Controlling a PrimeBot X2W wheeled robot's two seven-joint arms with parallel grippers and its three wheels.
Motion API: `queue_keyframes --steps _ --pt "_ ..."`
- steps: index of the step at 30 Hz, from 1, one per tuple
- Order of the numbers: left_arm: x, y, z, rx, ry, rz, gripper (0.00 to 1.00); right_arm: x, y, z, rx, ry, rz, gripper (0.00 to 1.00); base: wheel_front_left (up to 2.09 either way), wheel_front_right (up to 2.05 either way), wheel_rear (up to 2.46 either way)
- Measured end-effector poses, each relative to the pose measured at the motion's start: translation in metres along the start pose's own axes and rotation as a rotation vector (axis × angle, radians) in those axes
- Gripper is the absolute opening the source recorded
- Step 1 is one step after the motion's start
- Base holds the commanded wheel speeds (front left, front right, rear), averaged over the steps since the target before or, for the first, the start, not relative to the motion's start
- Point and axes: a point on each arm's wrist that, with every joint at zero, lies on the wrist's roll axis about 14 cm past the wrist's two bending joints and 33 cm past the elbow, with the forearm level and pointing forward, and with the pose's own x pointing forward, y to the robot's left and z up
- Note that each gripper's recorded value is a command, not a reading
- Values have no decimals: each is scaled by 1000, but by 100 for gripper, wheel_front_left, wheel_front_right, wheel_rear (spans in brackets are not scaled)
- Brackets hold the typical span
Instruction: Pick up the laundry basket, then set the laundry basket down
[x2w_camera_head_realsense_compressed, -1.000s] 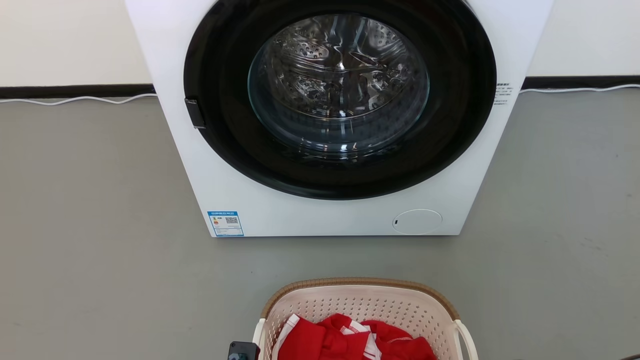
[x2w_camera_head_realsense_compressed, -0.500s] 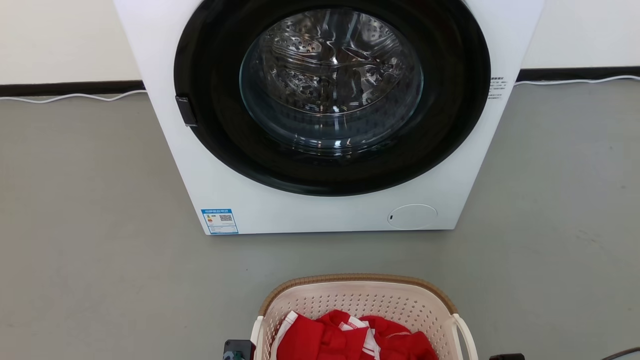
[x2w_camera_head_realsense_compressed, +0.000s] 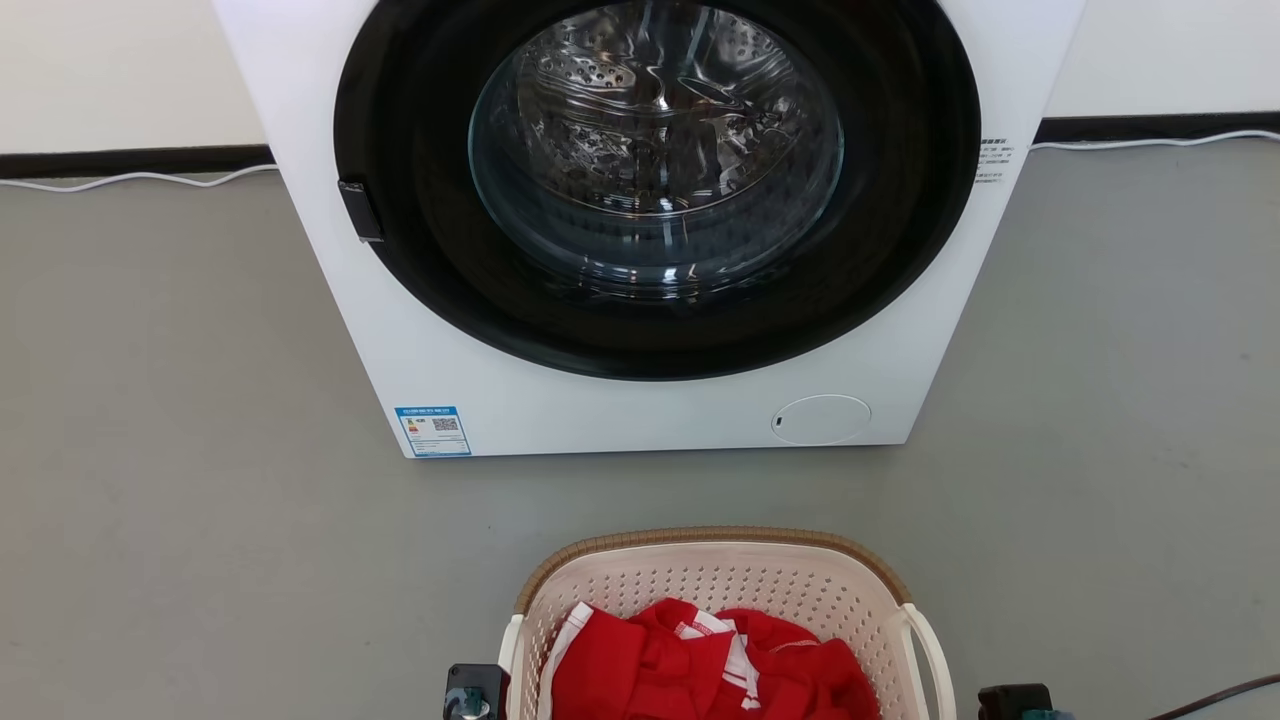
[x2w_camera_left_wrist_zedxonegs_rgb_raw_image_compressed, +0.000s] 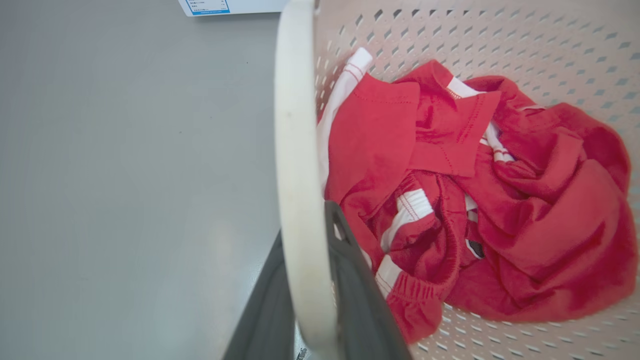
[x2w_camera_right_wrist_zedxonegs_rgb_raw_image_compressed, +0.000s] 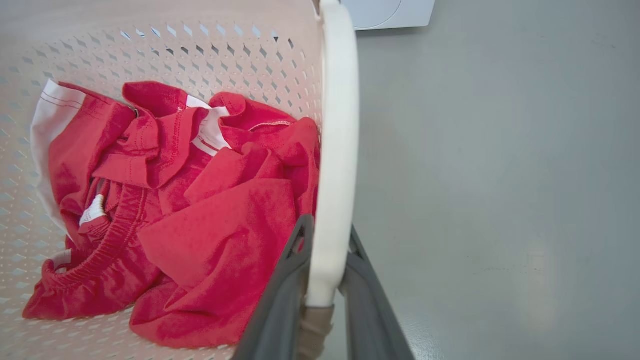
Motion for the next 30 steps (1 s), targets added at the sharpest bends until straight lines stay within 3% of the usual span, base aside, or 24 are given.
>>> queue_keyframes --steps 30 --pt "2 -3 1 20 4 -9 0 -3 -1 -5 35 3 -7 0 0 0 0"
